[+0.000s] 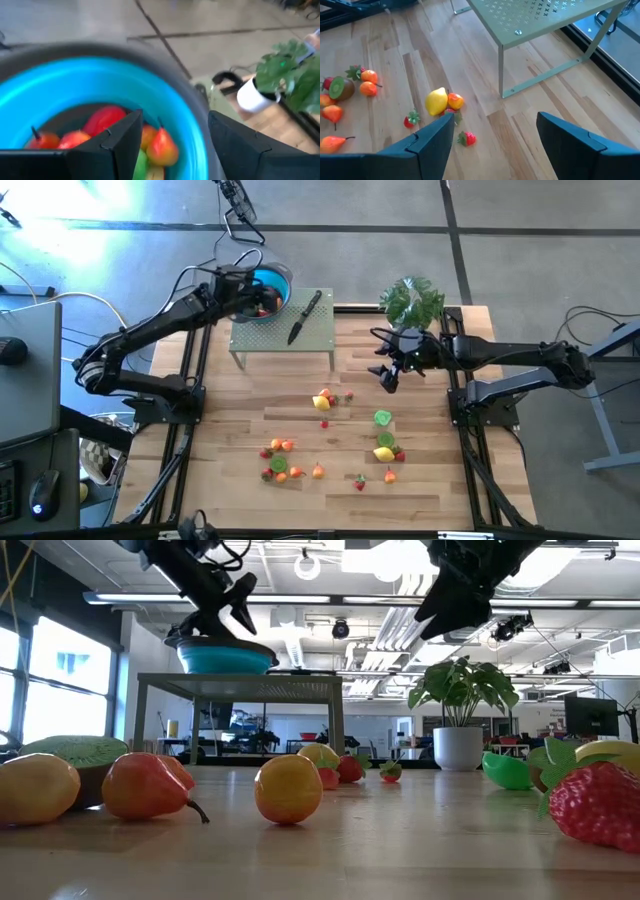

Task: Pick & Place Fruit
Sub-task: Put the strawberry into the strainer bowl on the shelf

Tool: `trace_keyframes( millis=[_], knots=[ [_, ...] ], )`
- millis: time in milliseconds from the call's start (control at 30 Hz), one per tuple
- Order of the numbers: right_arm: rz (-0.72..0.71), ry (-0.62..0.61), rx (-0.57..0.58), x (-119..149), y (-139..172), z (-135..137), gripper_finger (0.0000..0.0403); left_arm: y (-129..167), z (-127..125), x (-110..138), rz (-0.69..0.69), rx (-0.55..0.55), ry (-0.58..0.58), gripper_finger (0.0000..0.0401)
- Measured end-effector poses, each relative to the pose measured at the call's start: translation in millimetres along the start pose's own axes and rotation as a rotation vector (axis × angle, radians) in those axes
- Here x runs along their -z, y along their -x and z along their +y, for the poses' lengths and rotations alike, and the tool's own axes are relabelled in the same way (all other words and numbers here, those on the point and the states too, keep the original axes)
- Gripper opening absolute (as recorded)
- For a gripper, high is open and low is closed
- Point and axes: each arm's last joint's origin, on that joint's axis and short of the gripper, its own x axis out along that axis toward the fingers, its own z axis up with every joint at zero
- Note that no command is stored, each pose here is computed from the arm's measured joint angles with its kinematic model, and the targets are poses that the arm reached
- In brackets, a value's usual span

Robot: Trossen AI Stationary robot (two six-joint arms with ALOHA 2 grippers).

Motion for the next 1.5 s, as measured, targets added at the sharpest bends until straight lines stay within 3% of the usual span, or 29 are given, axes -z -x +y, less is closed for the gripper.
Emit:
trace_keyframes(
  millis=[300, 600, 867, 1200, 1367, 1500],
  knots=[
    [0.000, 0.001, 0.001, 0, 0, 0, 0.0276, 6, -10, -21, -0.198, 0.124, 0.035, 0.0183],
    [-0.001, 0.001, 0.003, 0, 0, 0, 0.0276, 7, -15, -19, -0.129, 0.306, 0.035, 0.0113],
    [0.000, 0.001, 0.003, 0, 0, 0, 0.0276, 7, -17, -19, -0.110, 0.328, 0.105, 0.0100],
    [0.000, 0.005, 0.002, 0, 0, 0, 0.0276, 36, -67, 4, -0.070, 0.486, 0.040, 0.0099],
    [0.000, 0.005, 0.002, 0, 0, 0, 0.0276, 60, -99, 28, -0.010, 0.563, -0.011, 0.0099],
    [0.000, 0.005, 0.002, 0, 0, 0, 0.0276, 79, -117, 53, 0.075, 0.565, -0.020, 0.0099]
  ],
)
